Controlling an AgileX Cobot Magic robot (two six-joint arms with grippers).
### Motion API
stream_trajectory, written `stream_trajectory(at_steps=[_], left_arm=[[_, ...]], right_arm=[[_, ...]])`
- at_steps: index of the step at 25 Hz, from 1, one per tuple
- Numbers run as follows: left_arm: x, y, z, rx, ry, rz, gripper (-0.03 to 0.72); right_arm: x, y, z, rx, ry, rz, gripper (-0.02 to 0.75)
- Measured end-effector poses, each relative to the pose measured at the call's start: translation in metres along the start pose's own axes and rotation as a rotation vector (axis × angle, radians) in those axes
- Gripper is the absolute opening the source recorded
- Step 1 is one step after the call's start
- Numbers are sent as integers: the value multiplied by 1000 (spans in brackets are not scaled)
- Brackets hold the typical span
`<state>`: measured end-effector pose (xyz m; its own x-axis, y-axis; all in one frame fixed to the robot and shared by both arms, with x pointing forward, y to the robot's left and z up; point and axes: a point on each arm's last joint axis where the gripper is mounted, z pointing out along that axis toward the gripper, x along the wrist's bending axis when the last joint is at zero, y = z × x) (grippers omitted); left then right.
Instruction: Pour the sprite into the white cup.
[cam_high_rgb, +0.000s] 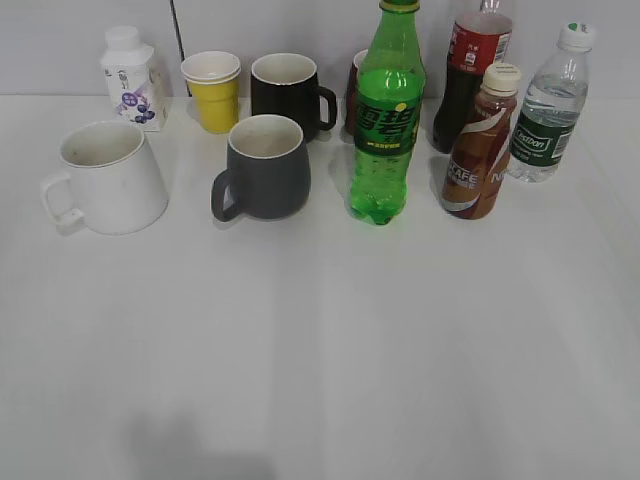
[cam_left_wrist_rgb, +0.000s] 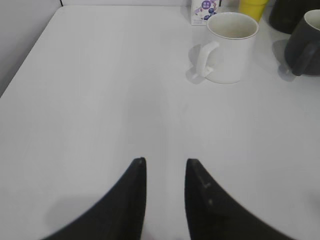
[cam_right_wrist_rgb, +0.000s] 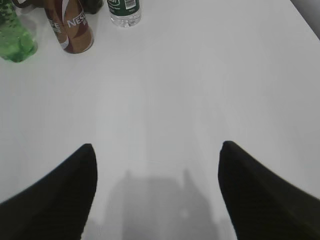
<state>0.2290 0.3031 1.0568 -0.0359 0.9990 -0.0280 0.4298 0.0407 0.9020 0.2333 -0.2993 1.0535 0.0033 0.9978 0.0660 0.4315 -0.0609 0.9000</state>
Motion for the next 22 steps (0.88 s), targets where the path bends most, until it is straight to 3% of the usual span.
stream_trajectory(at_steps=[17,19,22], left_arm=[[-2,1,0,-10,-19,-11,213],[-3,8,-2,-57,-37,-20,213],[-8,35,0,-272,-88,-59,213]], right_arm=[[0,0,0,0,0,0,567],[0,0,0,0,0,0,567],[0,0,0,0,0,0,567]])
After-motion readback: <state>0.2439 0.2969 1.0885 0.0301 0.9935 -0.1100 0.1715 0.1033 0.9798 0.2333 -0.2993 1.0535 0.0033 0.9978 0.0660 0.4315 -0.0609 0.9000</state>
